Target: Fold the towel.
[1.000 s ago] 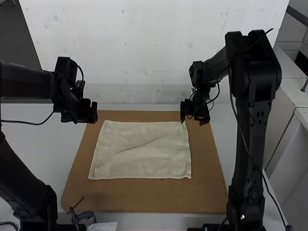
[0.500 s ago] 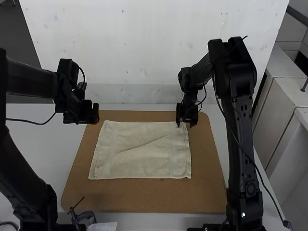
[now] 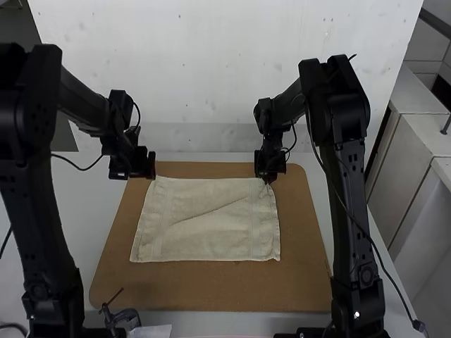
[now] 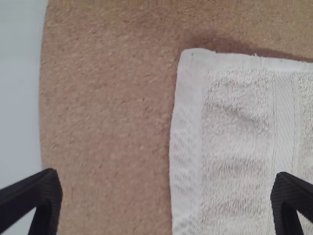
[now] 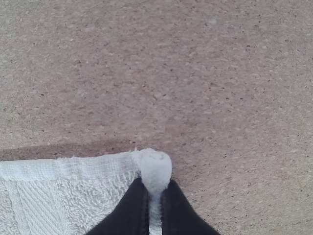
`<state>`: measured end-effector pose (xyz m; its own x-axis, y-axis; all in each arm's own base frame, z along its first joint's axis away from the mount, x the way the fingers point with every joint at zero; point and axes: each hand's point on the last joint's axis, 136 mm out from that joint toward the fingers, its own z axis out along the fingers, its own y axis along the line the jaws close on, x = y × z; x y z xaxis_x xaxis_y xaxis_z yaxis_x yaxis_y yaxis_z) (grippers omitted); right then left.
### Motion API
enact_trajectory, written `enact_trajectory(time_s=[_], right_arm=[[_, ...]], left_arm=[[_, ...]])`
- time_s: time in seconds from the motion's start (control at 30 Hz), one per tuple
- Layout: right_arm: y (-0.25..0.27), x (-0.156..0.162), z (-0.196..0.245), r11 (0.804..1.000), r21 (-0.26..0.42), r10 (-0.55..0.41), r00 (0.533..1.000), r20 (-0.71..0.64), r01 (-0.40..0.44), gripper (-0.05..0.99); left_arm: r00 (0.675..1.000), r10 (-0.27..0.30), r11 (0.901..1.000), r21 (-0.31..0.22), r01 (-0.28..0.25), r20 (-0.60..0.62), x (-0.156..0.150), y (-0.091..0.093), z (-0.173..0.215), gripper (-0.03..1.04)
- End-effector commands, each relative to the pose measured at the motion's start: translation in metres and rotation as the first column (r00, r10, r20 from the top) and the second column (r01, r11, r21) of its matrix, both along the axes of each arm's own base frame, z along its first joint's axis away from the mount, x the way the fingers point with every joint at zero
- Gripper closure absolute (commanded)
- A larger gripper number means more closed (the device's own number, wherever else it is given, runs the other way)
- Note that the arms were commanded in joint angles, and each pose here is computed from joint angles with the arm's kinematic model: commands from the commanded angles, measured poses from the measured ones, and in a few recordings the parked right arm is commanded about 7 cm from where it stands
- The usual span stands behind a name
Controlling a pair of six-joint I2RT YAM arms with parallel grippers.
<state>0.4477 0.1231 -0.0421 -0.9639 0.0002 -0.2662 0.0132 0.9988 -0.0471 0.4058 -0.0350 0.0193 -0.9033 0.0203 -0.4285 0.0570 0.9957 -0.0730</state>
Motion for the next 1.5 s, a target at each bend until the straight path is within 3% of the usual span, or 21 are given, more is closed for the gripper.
enact_trajectory(time_s=[0.0,0.3,0.47,0.5,0.53,0.6,0.63,0.7,0.83,1.03,1.13,1.47], right_arm=[[-0.032,-0.017,-0.032,0.994,-0.099,-0.049,0.996,-0.070,0.042,0.92],[-0.036,-0.019,-0.036,0.994,-0.101,-0.053,0.996,-0.072,0.045,0.92],[-0.036,-0.025,-0.037,0.994,-0.105,-0.042,0.996,-0.082,0.034,0.92],[-0.035,-0.025,-0.034,0.994,-0.104,-0.038,0.996,-0.076,0.030,0.92],[-0.035,-0.026,-0.031,0.994,-0.103,-0.036,0.997,-0.072,0.029,0.92],[-0.037,-0.025,-0.026,0.994,-0.102,-0.032,0.997,-0.065,0.025,0.92],[-0.038,-0.025,-0.023,0.995,-0.101,-0.030,0.998,-0.059,0.024,0.92],[-0.042,-0.023,-0.020,0.995,-0.099,-0.037,0.998,-0.053,0.031,0.92],[-0.043,-0.020,-0.015,0.995,-0.095,-0.042,0.998,-0.038,0.039,0.92],[-0.040,-0.003,0.001,0.996,-0.081,-0.044,0.999,0.030,0.046,0.92],[-0.038,0.011,0.019,0.996,-0.068,-0.052,0.995,0.085,0.058,0.92],[-0.030,0.047,0.094,0.998,0.003,-0.069,0.958,0.277,0.071,0.92]], left_arm=[[1.000,0.022,0.9994,-0.028,-0.023,-0.007,0.027,-0.015,-0.002,0.06],[0.995,0.048,0.9978,0.049,-0.044,-0.083,0.048,-0.018,-0.038,0.06],[0.985,0.065,0.9968,0.055,-0.057,-0.158,0.052,-0.013,-0.061,0.22],[0.983,0.059,0.9975,0.047,-0.052,-0.171,0.051,-0.016,-0.063,0.32],[0.981,0.051,0.9979,0.048,-0.043,-0.187,0.047,-0.018,-0.066,0.50],[0.978,0.032,0.9982,0.057,-0.020,-0.205,0.042,-0.023,-0.071,0.95],[0.975,0.013,0.9990,0.045,-0.003,-0.223,0.037,-0.028,-0.072,0.98],[0.962,-0.019,0.9998,-0.002,0.019,-0.271,0.025,-0.040,-0.074,0.99],[0.956,-0.024,0.9997,-0.006,0.023,-0.292,0.016,-0.048,-0.072,0.99],[0.978,-0.015,0.9999,-0.011,0.014,-0.206,0.027,-0.057,-0.035,0.99],[0.989,0.004,0.9999,0.012,-0.002,-0.149,0.035,-0.052,-0.013,0.99],[0.994,0.100,0.9949,-0.010,-0.100,-0.051,0.046,-0.038,0.030,0.99]])
